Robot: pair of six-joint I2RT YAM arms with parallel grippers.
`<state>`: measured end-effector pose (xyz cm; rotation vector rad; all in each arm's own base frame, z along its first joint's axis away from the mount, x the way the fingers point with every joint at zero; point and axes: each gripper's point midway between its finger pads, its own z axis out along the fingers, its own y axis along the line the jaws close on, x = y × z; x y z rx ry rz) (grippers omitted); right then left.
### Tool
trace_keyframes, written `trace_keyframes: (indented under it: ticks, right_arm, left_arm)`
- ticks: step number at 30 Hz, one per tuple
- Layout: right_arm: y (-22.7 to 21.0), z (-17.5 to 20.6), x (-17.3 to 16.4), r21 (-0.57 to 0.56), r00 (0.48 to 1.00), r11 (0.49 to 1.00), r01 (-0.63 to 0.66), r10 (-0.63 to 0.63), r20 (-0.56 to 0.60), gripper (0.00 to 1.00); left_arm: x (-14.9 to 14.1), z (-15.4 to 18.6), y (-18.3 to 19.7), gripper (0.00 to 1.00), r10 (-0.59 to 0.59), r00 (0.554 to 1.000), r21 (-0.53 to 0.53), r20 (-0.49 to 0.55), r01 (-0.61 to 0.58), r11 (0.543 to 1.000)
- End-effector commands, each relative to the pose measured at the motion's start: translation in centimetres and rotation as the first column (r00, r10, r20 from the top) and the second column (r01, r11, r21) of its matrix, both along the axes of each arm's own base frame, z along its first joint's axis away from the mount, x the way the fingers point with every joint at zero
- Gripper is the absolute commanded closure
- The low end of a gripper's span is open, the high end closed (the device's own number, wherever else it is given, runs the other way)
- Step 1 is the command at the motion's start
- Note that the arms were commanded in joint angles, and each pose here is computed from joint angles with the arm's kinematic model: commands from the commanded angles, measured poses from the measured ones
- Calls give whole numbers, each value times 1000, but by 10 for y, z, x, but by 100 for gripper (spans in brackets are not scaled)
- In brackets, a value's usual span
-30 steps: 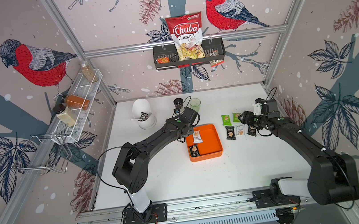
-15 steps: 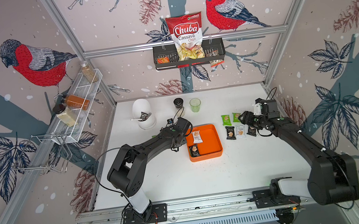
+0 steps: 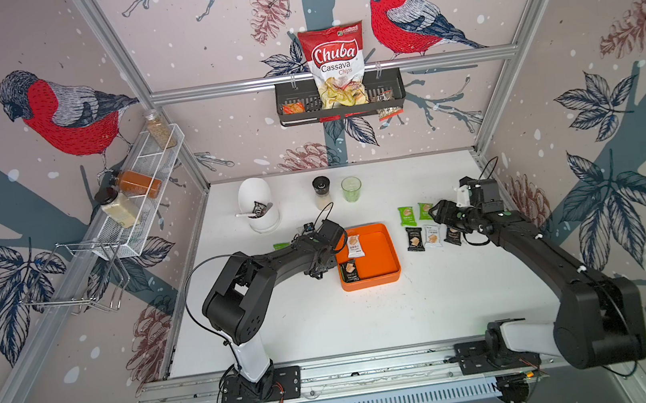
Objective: Take the cookies out of the storage box
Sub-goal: Place the cookie at the center of the board, then pick up the cookie from the storage box.
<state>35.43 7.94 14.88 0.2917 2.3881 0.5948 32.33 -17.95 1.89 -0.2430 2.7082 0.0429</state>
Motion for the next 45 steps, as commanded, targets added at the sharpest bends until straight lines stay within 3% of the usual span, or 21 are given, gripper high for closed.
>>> trace_keyframes:
  ticks: [1, 8, 12, 23, 31, 38, 45]
  right_arm:
    - [-1, 3, 3, -10, 1000, 1000, 4, -3, 18, 34]
    - [-2, 4, 3, -11, 1000, 1000, 5, -5, 18, 34]
    - [-1, 3, 2, -11, 1000, 1000, 4, -4, 16, 34]
    - [-1, 3, 3, -10, 1000, 1000, 5, -4, 19, 34]
    - [-2, 3, 3, -11, 1000, 1000, 6, -6, 19, 34]
    - [-2, 3, 3, -10, 1000, 1000, 6, -5, 19, 34]
    - [-2, 4, 2, -9, 1000, 1000, 6, -5, 23, 34]
  left_arm:
    - [1, -2, -2, 58, -5, 1000, -10, -2, 5, 1000]
    - [4, 6, -3, 37, 1, 1000, -9, 12, -1, 1000]
    - [10, 21, -4, 33, 5, 999, -14, 39, -5, 1000]
    - [34, 74, -21, 32, 16, 991, -80, 131, -5, 997]
    - [49, 110, -54, 32, -20, 983, -157, 181, 49, 986]
    - [50, 116, -99, 32, -100, 979, -173, 178, 131, 976]
    - [47, 89, -133, 32, -163, 981, -128, 106, 176, 976]
